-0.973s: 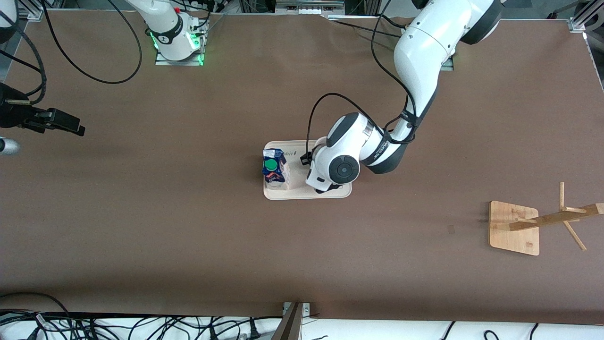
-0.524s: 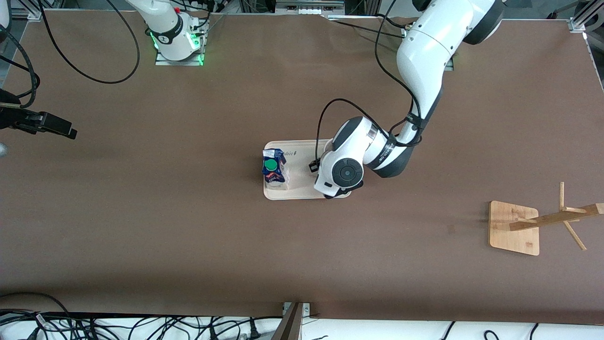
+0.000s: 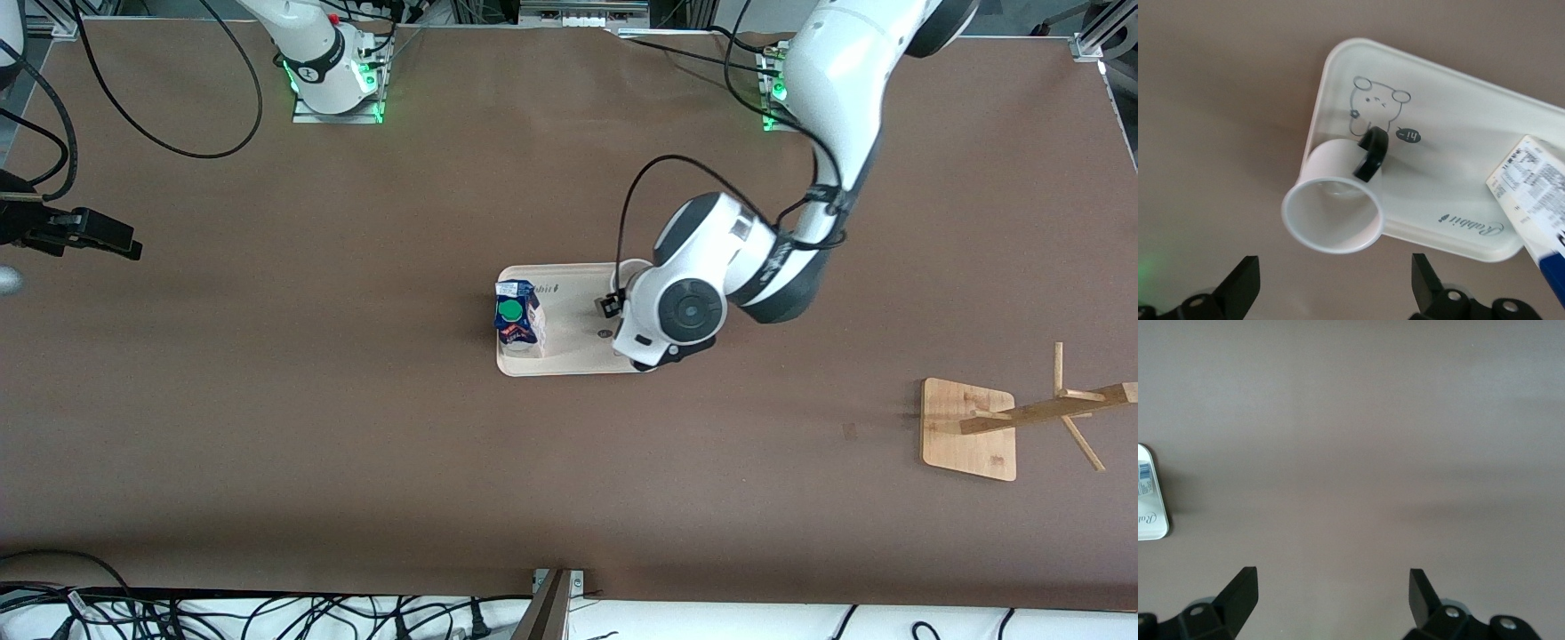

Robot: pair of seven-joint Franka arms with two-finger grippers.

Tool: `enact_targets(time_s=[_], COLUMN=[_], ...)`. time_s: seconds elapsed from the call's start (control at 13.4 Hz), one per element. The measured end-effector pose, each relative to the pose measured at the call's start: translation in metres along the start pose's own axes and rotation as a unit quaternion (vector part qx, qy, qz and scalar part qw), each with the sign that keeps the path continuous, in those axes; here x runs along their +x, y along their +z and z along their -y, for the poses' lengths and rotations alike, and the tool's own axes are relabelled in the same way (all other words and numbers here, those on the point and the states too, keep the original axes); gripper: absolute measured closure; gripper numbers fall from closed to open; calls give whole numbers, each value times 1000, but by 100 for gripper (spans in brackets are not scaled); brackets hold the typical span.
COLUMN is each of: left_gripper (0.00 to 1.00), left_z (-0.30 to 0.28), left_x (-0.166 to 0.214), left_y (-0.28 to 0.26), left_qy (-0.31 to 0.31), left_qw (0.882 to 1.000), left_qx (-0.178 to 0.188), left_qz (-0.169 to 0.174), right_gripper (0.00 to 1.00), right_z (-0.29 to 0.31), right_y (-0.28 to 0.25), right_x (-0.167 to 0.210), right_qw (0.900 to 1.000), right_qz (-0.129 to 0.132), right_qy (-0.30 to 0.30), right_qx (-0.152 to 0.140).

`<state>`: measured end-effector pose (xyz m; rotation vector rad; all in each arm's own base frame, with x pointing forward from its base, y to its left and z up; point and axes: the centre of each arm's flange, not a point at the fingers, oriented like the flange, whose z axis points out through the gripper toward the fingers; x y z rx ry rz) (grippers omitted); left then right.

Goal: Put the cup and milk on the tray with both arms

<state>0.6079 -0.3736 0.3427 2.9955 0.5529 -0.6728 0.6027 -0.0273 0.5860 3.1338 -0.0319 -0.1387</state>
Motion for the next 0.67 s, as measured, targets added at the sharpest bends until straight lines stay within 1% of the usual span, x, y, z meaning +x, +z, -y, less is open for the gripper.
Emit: enact_targets(time_s=[0.15,0.22,0.37,0.52,0.67], left_gripper=[0,0,0,0,0], left_z=[44,66,114,163,203], left_x=[-4,-8,-16,-18,-11], left_y=[-66,-96,-154,-198,-225], left_qy=[37,60,116,165,192], left_qw=[999,998,991,982,975], left_qx=[-6,-2,15,19,24], left_qz=[-8,-24,-68,-92,-112], right_gripper=[0,0,0,0,0], right_z=[0,0,0,0,0], right_y=[0,1,1,1,1], right_x=[0,0,0,0,0], right_qw=[1000,1000,1000,1000,1000], right_qz=[0,0,1,1,1], right_qy=[-8,-9,-9,-9,-11], right_qx=[0,0,0,0,0])
